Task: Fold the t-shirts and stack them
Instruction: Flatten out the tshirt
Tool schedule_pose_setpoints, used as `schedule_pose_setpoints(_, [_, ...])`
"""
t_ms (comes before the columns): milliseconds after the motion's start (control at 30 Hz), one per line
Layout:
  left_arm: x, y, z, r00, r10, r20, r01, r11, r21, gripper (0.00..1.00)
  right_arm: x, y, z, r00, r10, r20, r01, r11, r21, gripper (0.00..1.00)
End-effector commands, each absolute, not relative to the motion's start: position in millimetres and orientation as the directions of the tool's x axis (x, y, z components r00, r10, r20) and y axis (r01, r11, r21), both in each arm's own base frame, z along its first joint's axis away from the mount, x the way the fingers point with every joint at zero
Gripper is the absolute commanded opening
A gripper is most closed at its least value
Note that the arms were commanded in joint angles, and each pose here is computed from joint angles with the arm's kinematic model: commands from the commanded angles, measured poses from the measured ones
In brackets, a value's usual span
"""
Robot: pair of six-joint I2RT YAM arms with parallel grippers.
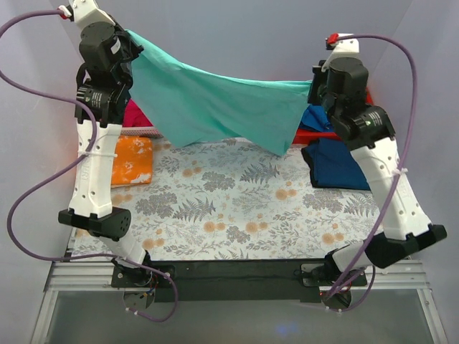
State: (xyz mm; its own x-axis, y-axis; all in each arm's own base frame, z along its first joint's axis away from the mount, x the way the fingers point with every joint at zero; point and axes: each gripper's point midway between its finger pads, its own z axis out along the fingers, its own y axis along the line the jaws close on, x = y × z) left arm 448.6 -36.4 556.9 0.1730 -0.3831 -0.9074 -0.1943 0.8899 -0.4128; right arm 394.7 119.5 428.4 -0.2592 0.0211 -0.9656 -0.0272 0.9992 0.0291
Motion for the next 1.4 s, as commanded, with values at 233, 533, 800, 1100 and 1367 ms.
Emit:
schedule_pose_setpoints(233, [330.4, -5.9, 633.5, 0.423, -0.421, -0.802, -0.072, 0.867, -0.493, 0.00, 346.2, 92.5, 515.1, 0.023, 0.154, -0.988, -0.037, 0.988, 0.153, 0.01])
schedule_pose_setpoints(533, [397.8, -28.6, 629.7, 0.403, -0.378, -0.833, -0.047, 0.901, -0.432, 0.00, 376.3, 102.4, 530.5, 0.069, 0.125, -0.990, -0.030, 0.992, 0.123, 0.01])
schedule_pose_setpoints(800, [476.0, -54.5, 587.3, 0.330, -0.367, -0.870, -0.034, 0.916, -0.400, 0.00, 438.2, 105.1, 525.0, 0.047, 0.153, -0.987, -0.095, 0.984, 0.148, 0.01])
schedule_pose_setpoints(1100, [476.7, -55.2, 640.9, 0.461, -0.373, -0.805, 0.028, 0.913, -0.407, 0.00, 461.2, 75.4, 564.0, 0.136, 0.202, -0.970, -0.161, 0.971, 0.179, 0.01])
schedule_pose_setpoints(1367, [438.6, -48.1, 668.1, 0.499, -0.374, -0.782, 0.055, 0.914, -0.402, 0.00, 450.8, 73.4, 584.9, 0.199, 0.203, -0.959, -0.248, 0.957, 0.152, 0.01])
